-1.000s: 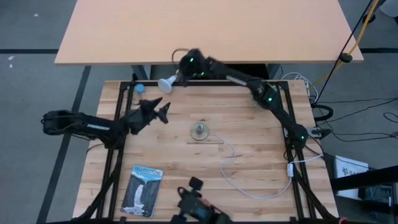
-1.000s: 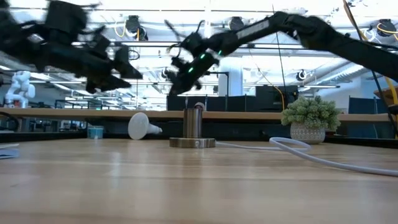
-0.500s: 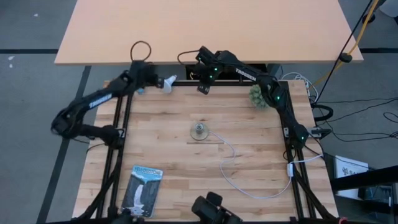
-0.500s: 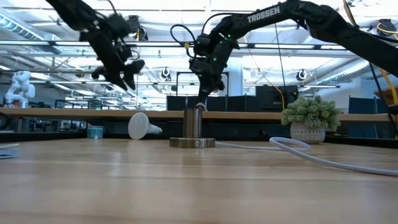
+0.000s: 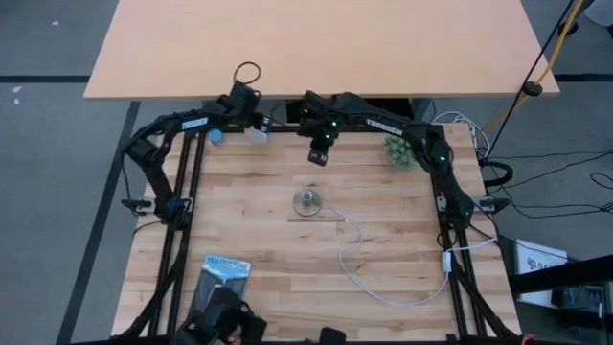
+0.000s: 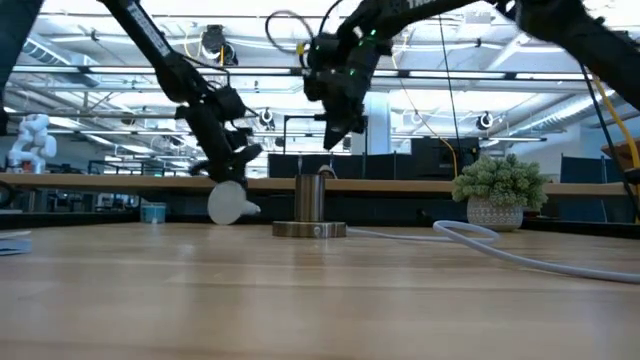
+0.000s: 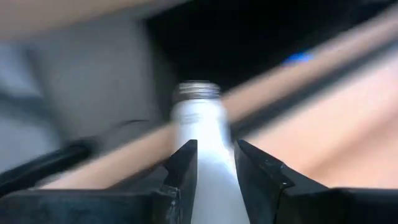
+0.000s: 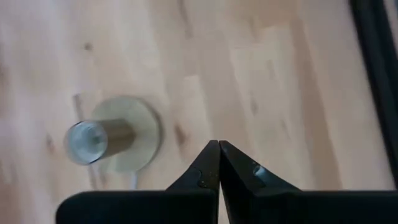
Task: Screw lightbulb
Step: Insert the lightbulb into the lamp
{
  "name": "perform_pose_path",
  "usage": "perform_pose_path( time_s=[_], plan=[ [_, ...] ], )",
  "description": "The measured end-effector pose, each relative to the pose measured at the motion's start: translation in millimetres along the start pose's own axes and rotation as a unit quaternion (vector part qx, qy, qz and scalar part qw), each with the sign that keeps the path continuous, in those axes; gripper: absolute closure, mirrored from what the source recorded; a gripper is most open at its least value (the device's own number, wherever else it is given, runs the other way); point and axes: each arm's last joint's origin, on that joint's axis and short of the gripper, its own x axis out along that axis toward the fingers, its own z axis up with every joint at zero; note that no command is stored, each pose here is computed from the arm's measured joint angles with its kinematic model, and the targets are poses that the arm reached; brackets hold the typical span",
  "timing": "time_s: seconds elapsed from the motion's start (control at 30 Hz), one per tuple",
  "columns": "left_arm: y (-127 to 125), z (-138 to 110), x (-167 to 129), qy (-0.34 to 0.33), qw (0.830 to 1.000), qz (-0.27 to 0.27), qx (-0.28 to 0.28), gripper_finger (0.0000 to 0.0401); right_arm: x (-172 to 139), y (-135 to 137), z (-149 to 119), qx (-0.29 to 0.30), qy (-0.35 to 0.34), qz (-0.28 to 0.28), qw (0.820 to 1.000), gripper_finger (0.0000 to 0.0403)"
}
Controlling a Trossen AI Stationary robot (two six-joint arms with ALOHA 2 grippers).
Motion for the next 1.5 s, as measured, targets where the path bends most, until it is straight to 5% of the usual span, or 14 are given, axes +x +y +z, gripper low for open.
perform_pose_path(
  time_s=[0.13, 0.23, 0.4, 0.77, 0.87, 1.17, 1.37, 1.5],
  plan=[
    [-23.7, -12.7, 9.4, 0.065, 0.979, -0.194, 0.007, 0.029, -7.1, 12.9, -19.2, -0.005, -0.009, 0.001, 1.0, 0.0403],
    [-48.4, -19.5, 3.5, 0.083, 0.968, -0.235, 0.032, 0.029, -18.4, 18.7, -39.6, 0.002, -0.038, -0.011, 0.999, 0.0403],
    [-70.9, -7.9, -25.1, 0.013, 0.981, -0.181, 0.073, 0.029, -18.9, 14.0, -85.0, 0.039, -0.079, -0.067, 0.994, 0.0403],
    [-104.8, -20.7, -87.9, -0.07, 0.989, -0.093, 0.094, 0.029, 43.4, 11.1, -150.7, 0.07, -0.116, -0.061, 0.989, 0.0403],
    [-105.5, -44.6, -94.1, -0.083, 0.989, -0.085, 0.085, 0.029, 44.3, 13.9, -148.5, 0.056, -0.124, -0.06, 0.989, 0.0403],
    [-101.3, -127.8, -85.2, -0.09, 0.987, -0.129, 0.018, 0.029, 20.9, 28.9, -104.8, -0.11, -0.2, -0.089, 0.969, 0.0385],
    [-104.9, -146.8, -82.5, -0.076, 0.987, -0.137, 0.023, 0.029, 18.8, 30.9, -65.1, -0.128, -0.19, -0.211, 0.95, 0.0377],
    [-109.2, -147.7, -84.0, -0.083, 0.985, -0.146, 0.042, 0.029, 24.2, 27.4, -39.6, -0.137, -0.145, -0.212, 0.957, 0.0381]
  ],
)
